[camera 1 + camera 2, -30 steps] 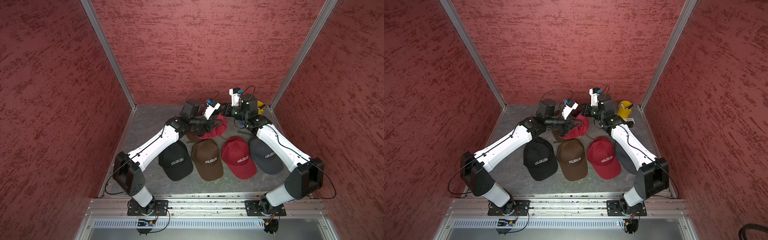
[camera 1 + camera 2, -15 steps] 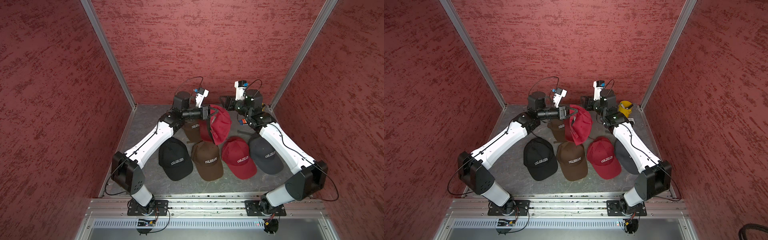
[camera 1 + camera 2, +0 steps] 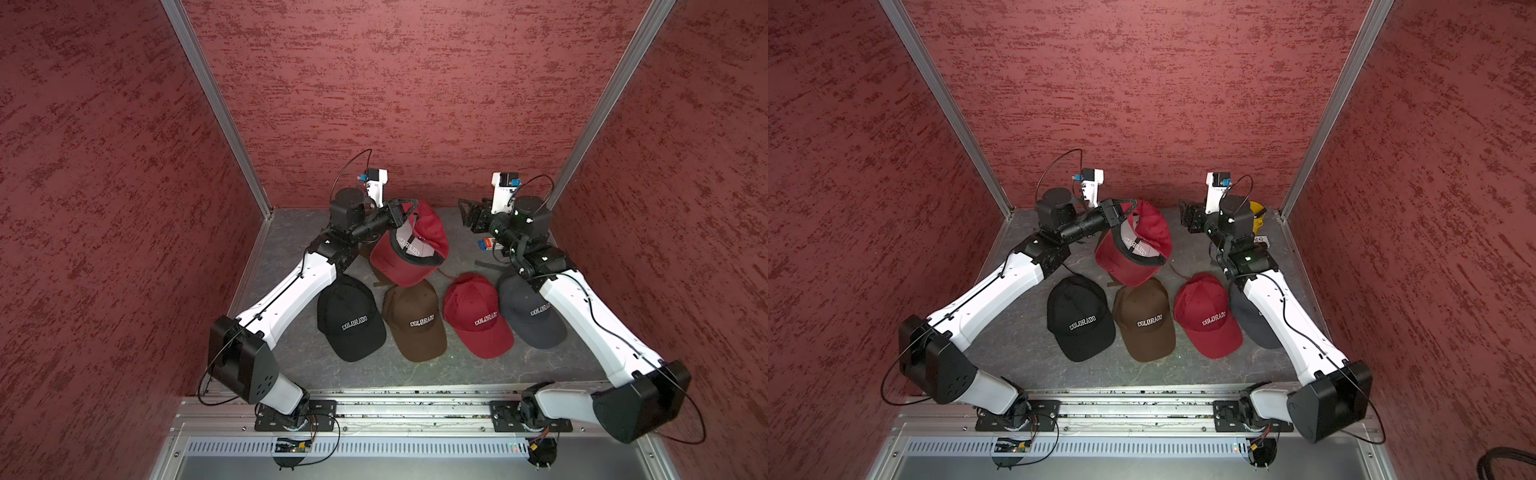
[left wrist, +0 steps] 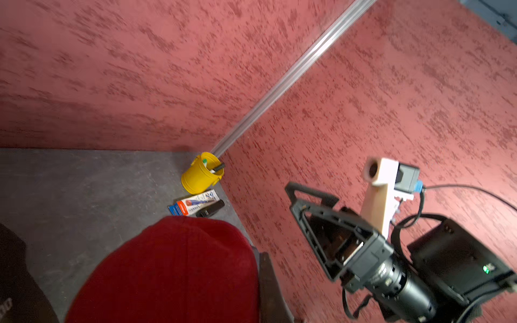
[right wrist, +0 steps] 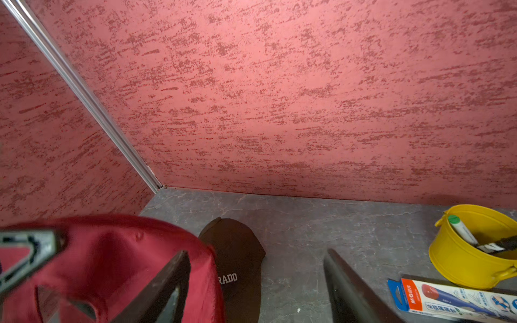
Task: Open the adjustable buckle of the baseball cap
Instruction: Pick up the baseball cap from the center of the board.
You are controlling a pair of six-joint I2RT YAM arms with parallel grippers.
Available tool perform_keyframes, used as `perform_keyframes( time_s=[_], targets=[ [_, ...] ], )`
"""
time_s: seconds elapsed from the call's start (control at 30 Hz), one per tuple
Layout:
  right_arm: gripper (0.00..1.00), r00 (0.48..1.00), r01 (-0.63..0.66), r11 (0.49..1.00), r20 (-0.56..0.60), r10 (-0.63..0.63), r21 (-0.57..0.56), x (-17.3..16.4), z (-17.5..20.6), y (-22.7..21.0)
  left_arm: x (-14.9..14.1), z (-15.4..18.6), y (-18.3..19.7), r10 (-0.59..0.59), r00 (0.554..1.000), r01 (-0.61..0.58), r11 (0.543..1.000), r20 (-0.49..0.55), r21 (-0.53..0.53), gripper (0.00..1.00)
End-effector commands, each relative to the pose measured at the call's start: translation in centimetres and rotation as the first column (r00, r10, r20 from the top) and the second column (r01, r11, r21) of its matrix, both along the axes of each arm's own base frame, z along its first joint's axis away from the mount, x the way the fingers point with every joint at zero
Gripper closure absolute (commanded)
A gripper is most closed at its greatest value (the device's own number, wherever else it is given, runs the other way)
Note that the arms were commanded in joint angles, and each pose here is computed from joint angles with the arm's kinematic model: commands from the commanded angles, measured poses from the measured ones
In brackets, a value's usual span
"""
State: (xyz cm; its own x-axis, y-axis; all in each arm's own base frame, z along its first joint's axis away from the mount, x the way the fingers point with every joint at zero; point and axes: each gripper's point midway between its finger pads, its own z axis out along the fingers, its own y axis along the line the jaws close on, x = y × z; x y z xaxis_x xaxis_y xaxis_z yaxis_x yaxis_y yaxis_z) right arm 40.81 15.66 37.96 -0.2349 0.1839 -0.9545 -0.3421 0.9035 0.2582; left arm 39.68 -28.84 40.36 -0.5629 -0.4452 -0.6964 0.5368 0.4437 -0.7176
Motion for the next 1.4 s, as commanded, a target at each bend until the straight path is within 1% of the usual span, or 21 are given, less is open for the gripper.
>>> perform_keyframes(
  time_s=[0.0, 0.1, 0.2, 0.4, 0.5, 0.7, 0.77, 0.83, 0.93, 0.97, 1.13, 1.2, 1.23, 1.3, 1.37],
  targets=[
    [0.25, 0.991, -0.102, 0.995, 0.086, 0.102, -0.001, -2.0, 0.6, 1.8, 0.3, 3.2, 1.8, 0.130, 0.988, -0.123, 0.989, 0.079, -0.084, 1.00],
    [0.25, 0.981, -0.154, 0.988, 0.114, 0.155, -0.024, -3.6, -0.6, 3.5, 0.2, 3.3, 2.3, 0.175, 0.982, -0.168, 0.981, 0.073, -0.098, 1.00],
    [0.25, 0.967, -0.192, 0.978, 0.154, 0.202, -0.075, -4.9, -1.2, 5.6, 0.2, 3.5, 2.7, 0.214, 0.974, -0.206, 0.972, 0.069, -0.110, 1.00],
    [0.25, 0.930, -0.237, 0.953, 0.239, 0.279, -0.190, -6.6, -1.7, 9.5, 0.2, 4.0, 3.0, 0.240, 0.967, -0.231, 0.966, 0.079, -0.114, 1.00],
    [0.24, 0.912, -0.260, 0.936, 0.259, 0.319, -0.236, -7.0, -2.1, 11.4, 0.1, 4.1, 2.9, 0.245, 0.966, -0.235, 0.965, 0.081, -0.116, 1.00],
    [0.23, 0.917, -0.223, 0.929, 0.259, 0.303, -0.296, -5.9, -3.5, 12.8, -0.7, 4.9, 2.4, 0.237, 0.967, -0.224, 0.966, 0.093, -0.130, 1.00],
    [0.25, 0.933, -0.168, 0.938, 0.259, 0.251, -0.304, -5.2, -3.8, 12.1, -1.2, 5.2, 2.1, 0.228, 0.969, -0.213, 0.967, 0.096, -0.138, 1.00],
    [0.28, 0.944, -0.116, 0.941, 0.259, 0.204, -0.318, -4.6, -4.1, 11.4, -1.8, 5.4, 1.5, 0.214, 0.971, -0.199, 0.970, 0.105, -0.139, 1.00],
    [0.43, 0.953, -0.037, 0.948, 0.273, 0.129, -0.317, -3.9, -4.3, 10.4, -2.5, 5.4, 0.7, 0.194, 0.975, -0.178, 0.973, 0.104, -0.145, 1.00],
    [0.46, 0.956, -0.020, 0.947, 0.272, 0.113, -0.322, -3.6, -4.4, 10.2, -2.7, 5.4, 0.6, 0.189, 0.977, -0.173, 0.973, 0.098, -0.153, 1.00],
    [0.45, 0.957, -0.008, 0.945, 0.273, 0.102, -0.328, -2.7, -5.0, 10.6, -2.9, 5.3, 0.3, 0.177, 0.980, -0.160, 0.973, 0.087, -0.168, 1.00],
    [0.46, 0.956, -0.010, 0.947, 0.276, 0.104, -0.321, -2.5, -4.9, 10.9, -3.0, 5.4, 0.2, 0.178, 0.980, -0.161, 0.972, 0.087, -0.169, 1.00],
    [0.48, 0.955, -0.006, 0.949, 0.279, 0.099, -0.317, -2.5, -4.8, 10.8, -3.0, 5.3, 0.3, 0.179, 0.980, -0.162, 0.972, 0.086, -0.169, 1.00],
    [0.55, 0.956, 0.025, 0.953, 0.285, 0.065, -0.302, -2.3, -4.7, 10.3, -3.0, 5.4, 0.4, 0.182, 0.980, -0.166, 0.971, 0.086, -0.170, 1.00],
    [0.66, 0.956, 0.079, 0.955, 0.294, 0.008, -0.284, -2.1, -4.5, 9.3, -3.2, 5.5, 0.6, 0.187, 0.978, -0.170, 0.970, 0.088, -0.172, 1.00]
  ],
)
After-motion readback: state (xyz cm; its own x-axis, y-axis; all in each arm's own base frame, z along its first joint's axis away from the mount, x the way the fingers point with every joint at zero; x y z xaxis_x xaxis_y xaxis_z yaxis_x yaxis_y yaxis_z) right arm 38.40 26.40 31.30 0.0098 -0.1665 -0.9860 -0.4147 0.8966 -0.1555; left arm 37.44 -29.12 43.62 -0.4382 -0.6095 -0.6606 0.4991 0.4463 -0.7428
